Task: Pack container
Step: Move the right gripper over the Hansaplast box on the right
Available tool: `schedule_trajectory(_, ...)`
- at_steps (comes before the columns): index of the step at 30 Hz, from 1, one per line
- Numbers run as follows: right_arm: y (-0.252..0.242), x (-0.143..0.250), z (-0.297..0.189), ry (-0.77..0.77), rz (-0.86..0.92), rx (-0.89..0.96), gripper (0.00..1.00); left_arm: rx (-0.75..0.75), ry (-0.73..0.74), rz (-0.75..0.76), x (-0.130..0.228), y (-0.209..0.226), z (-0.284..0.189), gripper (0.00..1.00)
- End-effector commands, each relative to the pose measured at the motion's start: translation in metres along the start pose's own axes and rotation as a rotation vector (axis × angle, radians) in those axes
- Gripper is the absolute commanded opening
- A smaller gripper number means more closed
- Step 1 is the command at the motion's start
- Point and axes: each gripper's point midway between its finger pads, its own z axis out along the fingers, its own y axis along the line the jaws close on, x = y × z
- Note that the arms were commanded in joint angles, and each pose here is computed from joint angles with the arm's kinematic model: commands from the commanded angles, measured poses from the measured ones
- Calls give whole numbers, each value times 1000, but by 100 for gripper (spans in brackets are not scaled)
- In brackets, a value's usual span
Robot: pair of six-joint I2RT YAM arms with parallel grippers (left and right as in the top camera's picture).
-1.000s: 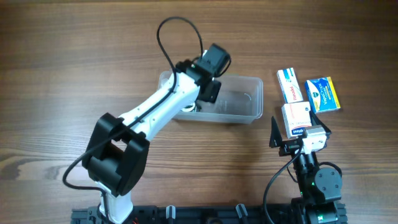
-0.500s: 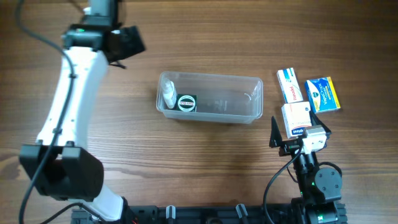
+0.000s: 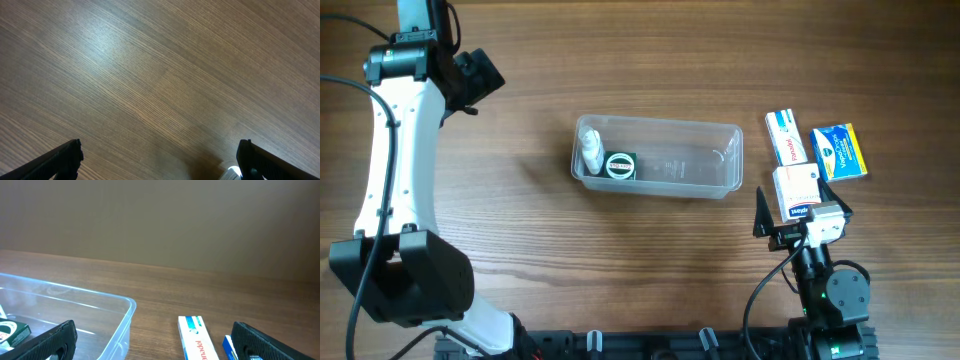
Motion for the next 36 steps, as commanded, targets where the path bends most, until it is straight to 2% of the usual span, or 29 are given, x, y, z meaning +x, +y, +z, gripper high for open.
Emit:
schedule_trajectory(1,2,-1,0,-4,16,-17,100,22,-18,-28,-4,-1,-11,100)
schedule_trajectory(6,4,-14,-1,-50,17,-30,100,22,-18,-28,-4,-1,-11,100)
schedule_trajectory(11,-7,-43,-10,-9,83,22,100,22,-18,-28,-4,-1,-11,100)
schedule_trajectory(15,-21,-79,-22,128,6,82,100,22,-18,-28,-4,-1,-11,100)
schedule_trajectory(19,-26,-97,-16,298,-62,85,100,22,-18,-28,-4,-1,-11,100)
schedule_trajectory(21,-23,-92,-6,397,-76,60,100,22,-18,-28,-4,-1,-11,100)
schedule_trajectory(25,-1,-62,22,603,-115,-120,100,22,-18,-28,-4,-1,-11,100)
schedule_trajectory(29,7,-29,50,750,-13,-256,100,22,-18,-28,-4,-1,-11,100)
schedule_trajectory(32,-7,-16,62,801,104,-272,100,22,-18,-28,-4,-1,-11,100)
schedule_trajectory(36,-53,1,66,846,200,-156,100,22,-18,-28,-4,-1,-11,100)
